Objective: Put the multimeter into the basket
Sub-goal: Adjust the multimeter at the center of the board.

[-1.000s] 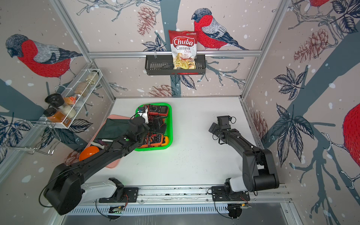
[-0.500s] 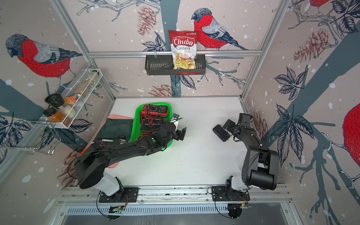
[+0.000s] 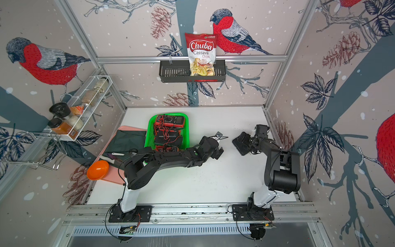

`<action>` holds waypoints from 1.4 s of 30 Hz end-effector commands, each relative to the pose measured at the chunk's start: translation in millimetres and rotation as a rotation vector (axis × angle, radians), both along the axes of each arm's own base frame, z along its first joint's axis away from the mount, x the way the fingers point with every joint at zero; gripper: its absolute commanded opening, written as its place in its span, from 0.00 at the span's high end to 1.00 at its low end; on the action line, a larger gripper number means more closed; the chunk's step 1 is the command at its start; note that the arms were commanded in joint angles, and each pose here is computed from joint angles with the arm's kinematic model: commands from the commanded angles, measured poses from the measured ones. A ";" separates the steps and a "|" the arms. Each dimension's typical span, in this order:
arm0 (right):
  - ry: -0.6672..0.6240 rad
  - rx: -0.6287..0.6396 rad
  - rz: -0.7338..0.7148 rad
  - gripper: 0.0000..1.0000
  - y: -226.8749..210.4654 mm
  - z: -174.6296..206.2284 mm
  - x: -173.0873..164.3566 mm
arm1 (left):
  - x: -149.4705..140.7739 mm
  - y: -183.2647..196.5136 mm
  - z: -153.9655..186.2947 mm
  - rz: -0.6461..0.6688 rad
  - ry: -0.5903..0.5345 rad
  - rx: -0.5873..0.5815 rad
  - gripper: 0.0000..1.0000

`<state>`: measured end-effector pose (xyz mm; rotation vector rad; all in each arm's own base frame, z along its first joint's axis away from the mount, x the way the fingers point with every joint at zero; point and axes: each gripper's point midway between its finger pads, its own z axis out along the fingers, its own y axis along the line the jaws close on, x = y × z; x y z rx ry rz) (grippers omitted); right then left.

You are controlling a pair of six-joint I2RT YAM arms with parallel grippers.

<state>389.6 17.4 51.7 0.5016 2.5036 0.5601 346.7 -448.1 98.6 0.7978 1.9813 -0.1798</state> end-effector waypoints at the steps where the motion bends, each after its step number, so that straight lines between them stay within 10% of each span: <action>1: -0.005 0.045 0.030 0.02 18.6 -1.3 -2.3 | 4.1 -7.9 -4.0 -0.001 -0.010 0.004 0.02; 14: 0.000 0.132 0.092 0.09 61.8 -12.2 -15.6 | 18.1 -16.8 -31.8 0.024 0.037 0.023 0.02; 28: 0.026 -0.026 0.090 0.63 60.5 -16.0 -13.2 | 18.6 -17.3 -31.0 0.035 0.068 -0.008 0.02; 42: 0.069 -0.704 0.122 0.70 72.1 19.2 -19.5 | 20.9 117.3 83.9 0.389 -0.073 -0.270 0.02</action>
